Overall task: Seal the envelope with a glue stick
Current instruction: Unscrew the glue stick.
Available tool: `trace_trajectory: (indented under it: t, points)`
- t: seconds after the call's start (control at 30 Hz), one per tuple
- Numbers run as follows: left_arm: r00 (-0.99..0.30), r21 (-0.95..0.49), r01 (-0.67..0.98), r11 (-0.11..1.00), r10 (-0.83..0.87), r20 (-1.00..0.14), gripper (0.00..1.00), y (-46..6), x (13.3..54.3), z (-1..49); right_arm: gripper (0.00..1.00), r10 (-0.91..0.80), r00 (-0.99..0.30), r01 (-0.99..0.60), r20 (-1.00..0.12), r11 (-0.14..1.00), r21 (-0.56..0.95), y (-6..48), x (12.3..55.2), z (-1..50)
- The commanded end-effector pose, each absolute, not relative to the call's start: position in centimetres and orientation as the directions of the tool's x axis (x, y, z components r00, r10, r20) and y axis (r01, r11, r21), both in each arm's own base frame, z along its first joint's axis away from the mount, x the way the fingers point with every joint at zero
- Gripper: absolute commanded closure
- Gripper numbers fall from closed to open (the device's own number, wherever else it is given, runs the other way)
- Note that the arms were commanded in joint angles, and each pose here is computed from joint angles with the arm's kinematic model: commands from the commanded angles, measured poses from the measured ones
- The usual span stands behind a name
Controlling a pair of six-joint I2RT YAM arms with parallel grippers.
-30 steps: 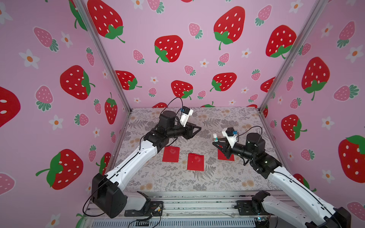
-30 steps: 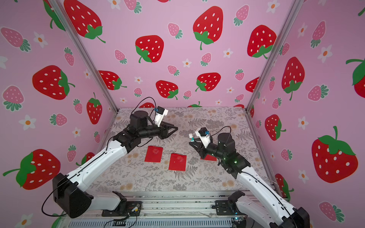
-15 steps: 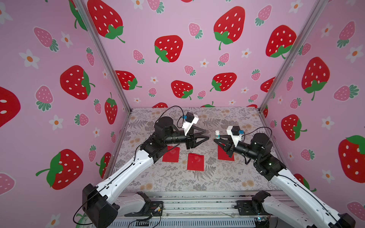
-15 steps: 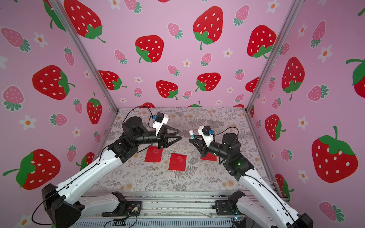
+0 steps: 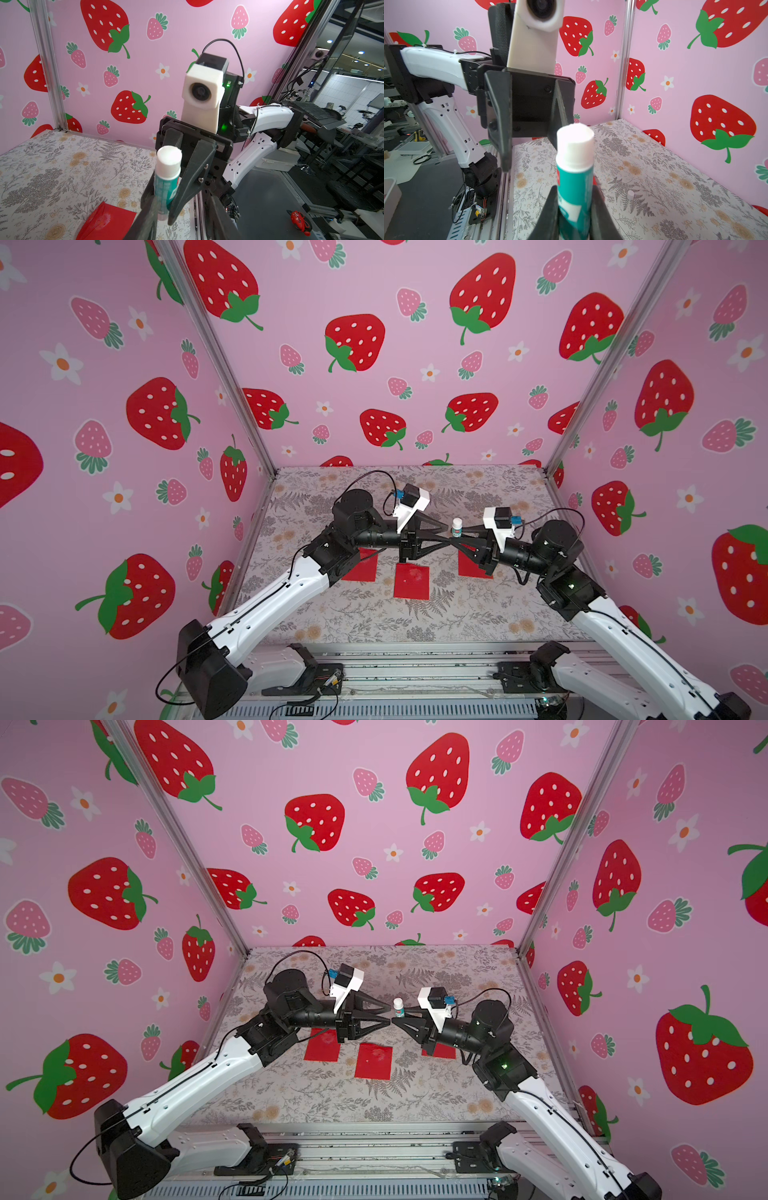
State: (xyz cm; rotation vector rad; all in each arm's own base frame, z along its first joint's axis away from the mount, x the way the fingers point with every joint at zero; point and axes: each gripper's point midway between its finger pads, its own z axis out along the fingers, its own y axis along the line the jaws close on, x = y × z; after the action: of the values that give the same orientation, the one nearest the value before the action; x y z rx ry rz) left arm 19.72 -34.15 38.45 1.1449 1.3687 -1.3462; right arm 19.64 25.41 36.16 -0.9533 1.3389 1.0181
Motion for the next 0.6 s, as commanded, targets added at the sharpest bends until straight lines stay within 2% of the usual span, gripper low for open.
trace_trajectory:
  t: [0.0,0.33,0.57]
  points:
    - [-0.133,-0.132,0.990,-0.043,-0.001,-0.991,0.60,-34.7,19.4,40.6,1.00,0.077,0.025,-0.972,-0.997,0.236,-0.007,25.5,18.4,38.7]
    - [-0.105,-0.104,0.991,-0.080,-0.008,-0.994,0.65,-35.6,19.0,41.5,1.00,0.071,0.012,-0.971,-0.997,0.238,0.005,25.6,18.6,38.2]
    - [-0.107,-0.106,0.991,-0.083,-0.006,-0.994,0.63,-36.0,19.0,41.5,1.00,0.072,0.009,-0.972,-0.997,0.234,0.008,25.7,18.6,38.2]
